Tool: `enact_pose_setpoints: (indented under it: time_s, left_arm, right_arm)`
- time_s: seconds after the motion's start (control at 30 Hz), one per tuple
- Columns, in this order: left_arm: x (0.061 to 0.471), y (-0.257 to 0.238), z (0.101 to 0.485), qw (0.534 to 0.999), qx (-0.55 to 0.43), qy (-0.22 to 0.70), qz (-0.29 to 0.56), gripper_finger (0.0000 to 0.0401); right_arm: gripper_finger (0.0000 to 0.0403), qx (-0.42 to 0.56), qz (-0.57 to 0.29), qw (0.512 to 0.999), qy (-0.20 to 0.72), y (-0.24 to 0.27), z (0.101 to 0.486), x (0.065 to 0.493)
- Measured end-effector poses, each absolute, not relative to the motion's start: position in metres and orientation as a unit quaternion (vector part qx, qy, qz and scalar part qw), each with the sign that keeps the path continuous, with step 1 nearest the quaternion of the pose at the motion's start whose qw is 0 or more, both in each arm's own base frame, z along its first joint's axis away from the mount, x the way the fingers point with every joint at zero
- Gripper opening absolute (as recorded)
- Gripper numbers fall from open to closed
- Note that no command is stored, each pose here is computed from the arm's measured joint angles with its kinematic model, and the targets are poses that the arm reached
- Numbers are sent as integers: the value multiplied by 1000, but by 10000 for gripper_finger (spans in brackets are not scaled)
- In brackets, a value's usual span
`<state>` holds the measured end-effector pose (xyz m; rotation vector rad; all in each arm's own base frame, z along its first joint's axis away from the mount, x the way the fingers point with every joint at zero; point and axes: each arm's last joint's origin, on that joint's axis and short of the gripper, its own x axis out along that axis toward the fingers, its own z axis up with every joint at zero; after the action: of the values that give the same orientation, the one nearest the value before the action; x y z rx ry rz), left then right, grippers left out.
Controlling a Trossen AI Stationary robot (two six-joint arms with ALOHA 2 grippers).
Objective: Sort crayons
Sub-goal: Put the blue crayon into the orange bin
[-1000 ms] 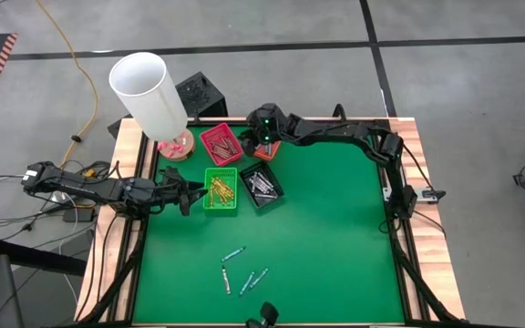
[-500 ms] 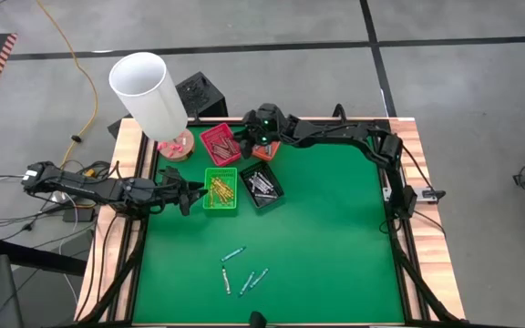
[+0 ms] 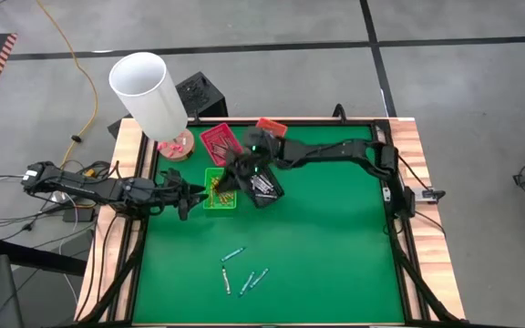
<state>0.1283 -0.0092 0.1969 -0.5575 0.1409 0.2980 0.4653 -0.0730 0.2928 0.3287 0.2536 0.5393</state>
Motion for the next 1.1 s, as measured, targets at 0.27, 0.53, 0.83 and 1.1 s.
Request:
enact_pose_setpoints:
  time_s: [0.27,0.53,0.83,1.1]
  left_arm:
    - [131,-12,206,965,-246,46,81,175]
    - [131,-14,207,966,-250,48,45,175]
    - [131,-15,207,971,-231,54,33,175]
    - [131,-15,206,972,-227,56,33,175]
  right_arm:
    - [98,159,358,905,164,12,302,470]
    - [98,174,316,880,310,63,312,457]
    - [98,94,108,863,484,93,301,427]
    - [98,-47,139,892,429,108,290,433]
